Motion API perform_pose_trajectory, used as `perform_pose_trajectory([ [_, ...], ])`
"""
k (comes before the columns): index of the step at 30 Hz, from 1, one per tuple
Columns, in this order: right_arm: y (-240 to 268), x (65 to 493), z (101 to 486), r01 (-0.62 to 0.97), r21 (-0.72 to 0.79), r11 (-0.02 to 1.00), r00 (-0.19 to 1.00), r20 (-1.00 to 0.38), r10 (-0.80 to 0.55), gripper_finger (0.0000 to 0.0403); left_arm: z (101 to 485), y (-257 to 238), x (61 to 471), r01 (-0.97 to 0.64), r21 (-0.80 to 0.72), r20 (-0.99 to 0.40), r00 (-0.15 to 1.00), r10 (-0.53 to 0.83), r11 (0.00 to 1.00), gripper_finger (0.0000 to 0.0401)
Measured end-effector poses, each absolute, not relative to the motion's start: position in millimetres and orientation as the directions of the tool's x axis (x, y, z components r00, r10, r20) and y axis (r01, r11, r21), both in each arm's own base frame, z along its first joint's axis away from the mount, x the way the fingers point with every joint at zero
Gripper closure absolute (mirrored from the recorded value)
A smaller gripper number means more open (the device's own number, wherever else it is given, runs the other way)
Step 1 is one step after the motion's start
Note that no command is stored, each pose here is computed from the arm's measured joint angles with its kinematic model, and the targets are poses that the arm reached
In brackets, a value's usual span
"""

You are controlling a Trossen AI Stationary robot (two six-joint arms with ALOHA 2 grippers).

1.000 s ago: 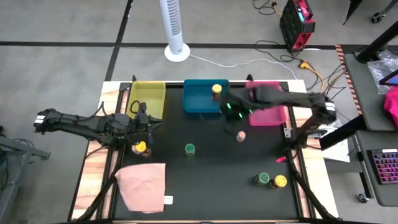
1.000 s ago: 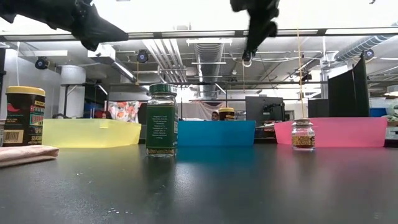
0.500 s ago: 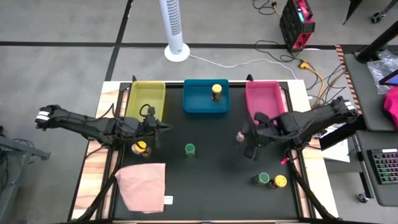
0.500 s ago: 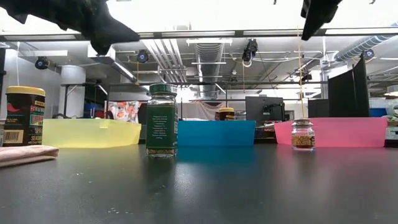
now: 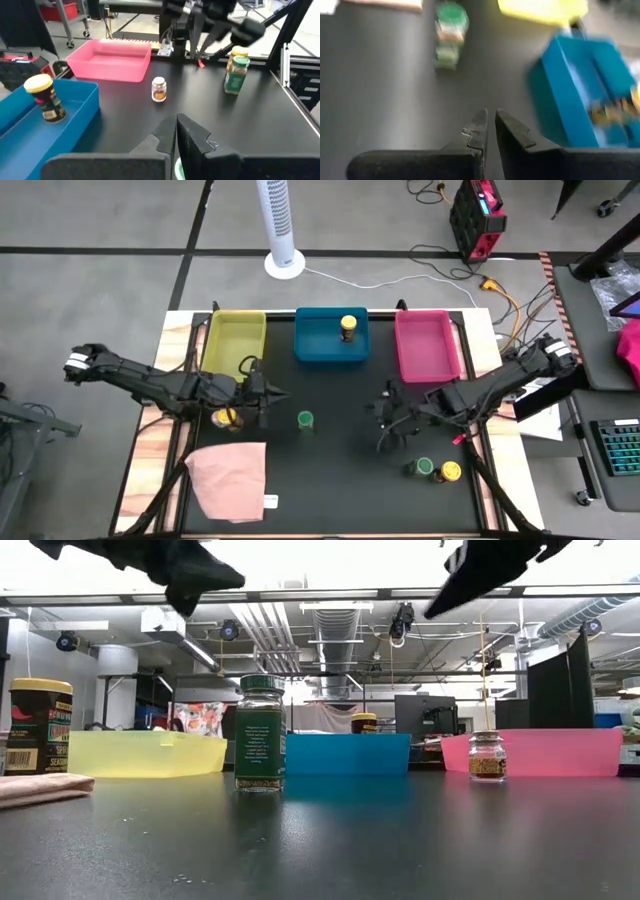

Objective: Sort spices by type
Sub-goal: Put the left green seasoning bottle into the yellow bin

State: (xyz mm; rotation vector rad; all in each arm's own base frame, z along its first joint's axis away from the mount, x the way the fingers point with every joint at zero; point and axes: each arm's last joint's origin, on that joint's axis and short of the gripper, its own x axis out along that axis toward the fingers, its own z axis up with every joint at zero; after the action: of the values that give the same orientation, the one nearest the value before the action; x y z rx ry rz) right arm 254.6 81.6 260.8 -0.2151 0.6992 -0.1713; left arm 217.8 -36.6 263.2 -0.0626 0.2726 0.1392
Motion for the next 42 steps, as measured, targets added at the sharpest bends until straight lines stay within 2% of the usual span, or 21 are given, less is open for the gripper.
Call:
perform_pose_trajectory([
  [3,81,254,252,0.054,-0.279,0.959,0.799,-0.564,-0.209,0.0376,266,-41,226,-0.143,-0.067,-0.331,0.937,0.113,0.988,0.0401],
  [6,78,246,241,0.061,-0.270,0.961,0.775,-0.594,-0.216,0.0376,262,-48,233,-0.123,-0.067,-0.438,0.895,0.082,0.990,0.0392],
  [11,74,235,225,0.092,-0.243,0.966,0.742,-0.630,-0.229,0.0376,259,-57,250,-0.131,-0.121,-0.515,0.855,0.050,0.984,0.0349],
  [16,73,230,222,0.104,-0.226,0.969,0.743,-0.630,-0.227,0.0376,260,-66,270,-0.076,-0.135,-0.570,0.822,-0.014,0.988,0.0276],
  [19,72,228,219,0.089,-0.239,0.967,0.738,-0.636,-0.225,0.0376,252,-68,278,-0.093,-0.103,-0.639,0.769,0.006,0.990,0.0220],
  [24,73,228,219,0.083,-0.240,0.967,0.740,-0.635,-0.221,0.0376,244,-69,291,-0.147,-0.043,-0.669,0.739,0.081,0.988,0.0131],
  [29,73,228,219,0.073,-0.227,0.971,0.739,-0.641,-0.205,0.0376,232,-70,295,-0.141,-0.015,-0.701,0.707,0.090,0.990,0.0074],
  [33,74,228,218,0.076,-0.214,0.974,0.738,-0.644,-0.199,0.0376,221,-71,298,-0.140,0.003,-0.731,0.675,0.098,0.990,0.0056],
  [42,74,227,217,0.085,-0.205,0.975,0.735,-0.648,-0.200,0.0376,200,-70,308,-0.152,0.067,-0.758,0.635,0.150,0.986,0.0059],
])
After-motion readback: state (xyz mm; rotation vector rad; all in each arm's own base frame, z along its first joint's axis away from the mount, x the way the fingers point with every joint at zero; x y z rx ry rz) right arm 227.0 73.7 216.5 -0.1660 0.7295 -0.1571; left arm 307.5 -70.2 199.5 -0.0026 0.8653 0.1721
